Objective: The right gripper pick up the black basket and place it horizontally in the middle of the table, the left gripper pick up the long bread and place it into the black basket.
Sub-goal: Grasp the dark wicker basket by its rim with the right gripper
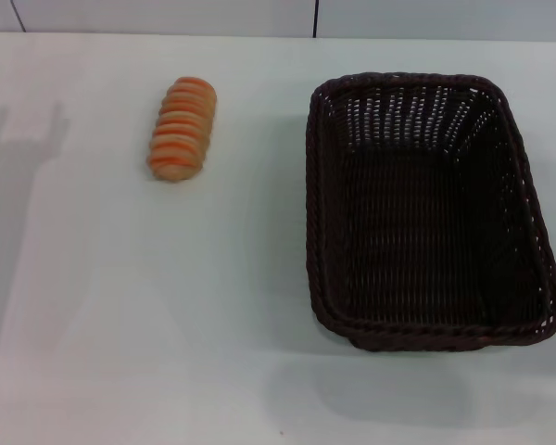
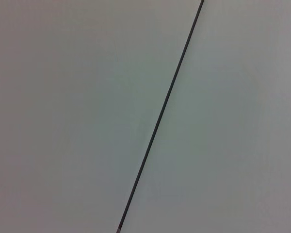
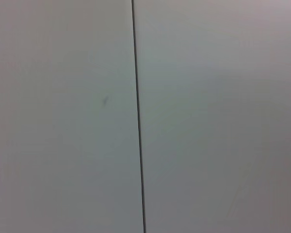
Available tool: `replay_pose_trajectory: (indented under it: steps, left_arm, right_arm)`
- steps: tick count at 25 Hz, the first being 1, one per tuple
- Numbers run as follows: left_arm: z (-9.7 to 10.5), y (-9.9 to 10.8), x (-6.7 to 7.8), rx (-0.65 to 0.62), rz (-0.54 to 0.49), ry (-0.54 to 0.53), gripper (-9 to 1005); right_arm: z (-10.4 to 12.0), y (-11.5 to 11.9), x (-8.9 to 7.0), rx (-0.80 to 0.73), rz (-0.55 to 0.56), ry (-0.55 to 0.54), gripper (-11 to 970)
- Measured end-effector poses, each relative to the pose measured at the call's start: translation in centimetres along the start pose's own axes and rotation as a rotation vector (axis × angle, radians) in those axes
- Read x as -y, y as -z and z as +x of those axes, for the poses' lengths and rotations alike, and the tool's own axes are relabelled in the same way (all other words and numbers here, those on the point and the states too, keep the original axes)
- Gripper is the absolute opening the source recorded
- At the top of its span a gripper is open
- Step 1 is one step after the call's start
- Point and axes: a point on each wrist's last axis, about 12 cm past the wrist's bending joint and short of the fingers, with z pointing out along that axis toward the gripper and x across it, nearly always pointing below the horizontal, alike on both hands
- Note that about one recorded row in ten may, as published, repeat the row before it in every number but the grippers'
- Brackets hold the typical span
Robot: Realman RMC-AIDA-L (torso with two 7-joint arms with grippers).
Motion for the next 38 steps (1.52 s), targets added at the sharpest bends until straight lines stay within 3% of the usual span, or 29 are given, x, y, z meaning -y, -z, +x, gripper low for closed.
replay_pose_trajectory:
  steps: [12,21,30,32,38]
  left_arm:
    - [0.0,0.8,-0.7,-0.014,-0.011,0.01,858]
    - [0.0,0.1,-0.3,-0.03,0.025,-0.009,856]
    - [-0.1,-0.2,-0.2,-0.031,0.033,-0.012,854]
    - [-0.1,-0.2,-0.3,-0.031,0.033,-0.012,854]
    - [-0.4,-0.2,-0.6,-0.025,0.031,-0.019,853]
  right_arm:
    - [-0.1,0.4,-0.6,-0.005,-0.01,-0.036,720]
    - [-0.5,1.4,-1.1,-0.055,-0.019,-0.068,719]
    - [-2.2,0.3,-3.5,-0.218,-0.104,0.031,719]
    - [-3.2,-0.4,-4.1,-0.287,-0.135,-0.001,718]
    - [-4.4,-1.8,-4.2,-0.422,-0.218,-0.086,718]
